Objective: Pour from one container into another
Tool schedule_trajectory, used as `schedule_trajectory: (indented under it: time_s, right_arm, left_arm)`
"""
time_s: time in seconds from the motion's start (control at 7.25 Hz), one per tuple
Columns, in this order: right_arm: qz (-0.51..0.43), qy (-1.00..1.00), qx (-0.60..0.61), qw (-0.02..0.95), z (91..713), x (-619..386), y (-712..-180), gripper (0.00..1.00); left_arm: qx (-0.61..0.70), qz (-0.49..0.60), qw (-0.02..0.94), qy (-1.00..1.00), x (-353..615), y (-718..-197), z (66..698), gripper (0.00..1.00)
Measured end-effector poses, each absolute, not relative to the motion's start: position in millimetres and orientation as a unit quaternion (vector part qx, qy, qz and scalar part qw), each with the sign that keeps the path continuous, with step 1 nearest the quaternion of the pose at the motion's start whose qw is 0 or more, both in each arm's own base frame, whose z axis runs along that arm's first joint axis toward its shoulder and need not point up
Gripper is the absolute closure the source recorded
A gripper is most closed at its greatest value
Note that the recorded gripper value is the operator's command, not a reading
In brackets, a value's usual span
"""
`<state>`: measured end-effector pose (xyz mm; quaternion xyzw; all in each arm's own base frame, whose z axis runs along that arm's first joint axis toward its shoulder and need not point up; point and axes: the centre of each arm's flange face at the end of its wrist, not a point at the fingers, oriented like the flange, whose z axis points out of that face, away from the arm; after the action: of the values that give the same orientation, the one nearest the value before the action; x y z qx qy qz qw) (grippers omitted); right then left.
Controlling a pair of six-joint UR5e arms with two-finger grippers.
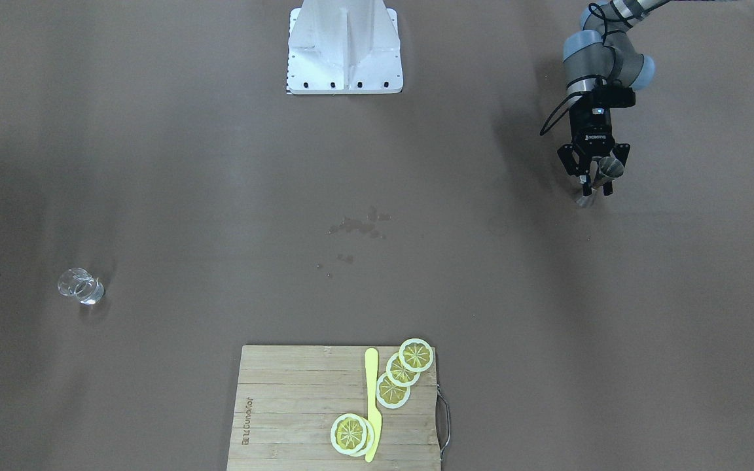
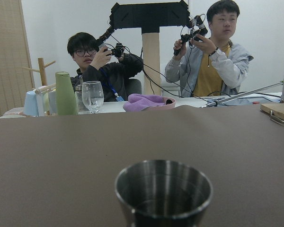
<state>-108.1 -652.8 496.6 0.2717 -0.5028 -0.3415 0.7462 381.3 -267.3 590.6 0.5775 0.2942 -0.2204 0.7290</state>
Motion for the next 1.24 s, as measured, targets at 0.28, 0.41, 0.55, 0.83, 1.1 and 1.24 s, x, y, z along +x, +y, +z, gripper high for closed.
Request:
schedule_trajectory:
  time_s: [0.28,0.41,0.55,0.83,1.1,1.24]
  right_arm:
    - [-0.254,-0.469,0.194,0.823,506.2,-60.0,-663.0,0.0]
    - [-0.22,-0.442,0.161,0.855,512.4,-40.0,-662.2,0.0]
    - [-0.188,-0.412,0.13,0.882,520.3,-20.7,-659.1,0.0]
    - [-0.115,-0.369,0.073,0.919,550.6,4.3,-643.0,0.0]
    - [-0.043,-0.361,0.042,0.93,573.2,19.1,-598.8,0.0]
    - [-0.019,-0.362,0.034,0.931,579.9,28.7,-578.4,0.0]
  left_arm:
    - [0.579,-0.221,0.728,0.294,379.6,-266.4,589.0,0.02]
    - [0.585,-0.224,0.724,0.29,377.2,-265.7,588.5,0.02]
    - [0.593,-0.227,0.718,0.284,374.2,-263.8,588.7,0.02]
    - [0.612,-0.217,0.708,0.279,365.7,-239.5,588.7,0.02]
    - [0.619,-0.199,0.703,0.288,347.1,-213.1,581.8,0.02]
    - [0.625,-0.19,0.698,0.293,339.2,-198.3,577.5,0.02]
